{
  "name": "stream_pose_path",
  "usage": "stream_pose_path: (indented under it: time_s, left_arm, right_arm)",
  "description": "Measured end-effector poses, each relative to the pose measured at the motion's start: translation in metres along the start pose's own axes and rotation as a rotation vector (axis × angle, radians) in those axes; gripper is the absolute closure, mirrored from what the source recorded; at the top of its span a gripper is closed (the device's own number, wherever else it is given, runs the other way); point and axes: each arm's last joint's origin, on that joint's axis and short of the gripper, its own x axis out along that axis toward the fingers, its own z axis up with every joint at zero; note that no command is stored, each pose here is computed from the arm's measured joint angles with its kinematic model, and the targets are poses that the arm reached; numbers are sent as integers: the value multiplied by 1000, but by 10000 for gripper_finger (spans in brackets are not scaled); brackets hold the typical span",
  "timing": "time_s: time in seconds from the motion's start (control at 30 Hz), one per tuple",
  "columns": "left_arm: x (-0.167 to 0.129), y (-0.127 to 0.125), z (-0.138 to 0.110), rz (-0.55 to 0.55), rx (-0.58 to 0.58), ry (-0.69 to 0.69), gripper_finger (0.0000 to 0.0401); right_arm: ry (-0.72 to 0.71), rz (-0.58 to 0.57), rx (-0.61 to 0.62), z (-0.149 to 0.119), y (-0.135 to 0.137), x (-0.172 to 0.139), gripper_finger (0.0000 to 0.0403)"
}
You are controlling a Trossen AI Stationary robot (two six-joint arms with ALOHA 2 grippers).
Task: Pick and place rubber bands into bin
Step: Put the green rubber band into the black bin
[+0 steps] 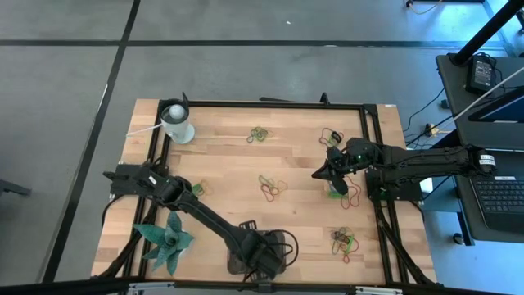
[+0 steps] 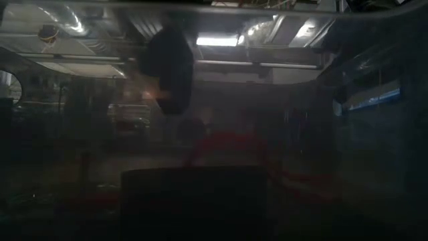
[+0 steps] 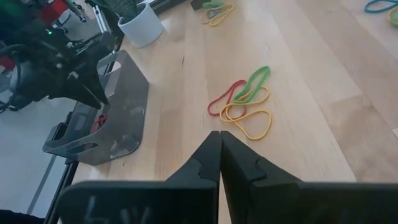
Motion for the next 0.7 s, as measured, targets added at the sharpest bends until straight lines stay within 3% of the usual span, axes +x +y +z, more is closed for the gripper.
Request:
stream_pose_path:
  time_s: [0.23,0.47,0.7]
  left_arm:
    - [-26,10,0,-19,-9,25,300]
    - [-67,33,-1,58,13,-20,325]
    - [-84,67,18,176,-67,-96,366]
  right_arm:
    - [3,7,3,0,0,0,391]
    - [2,8,3,0,0,0,391]
    - [-6,10,0,1,0,0,391]
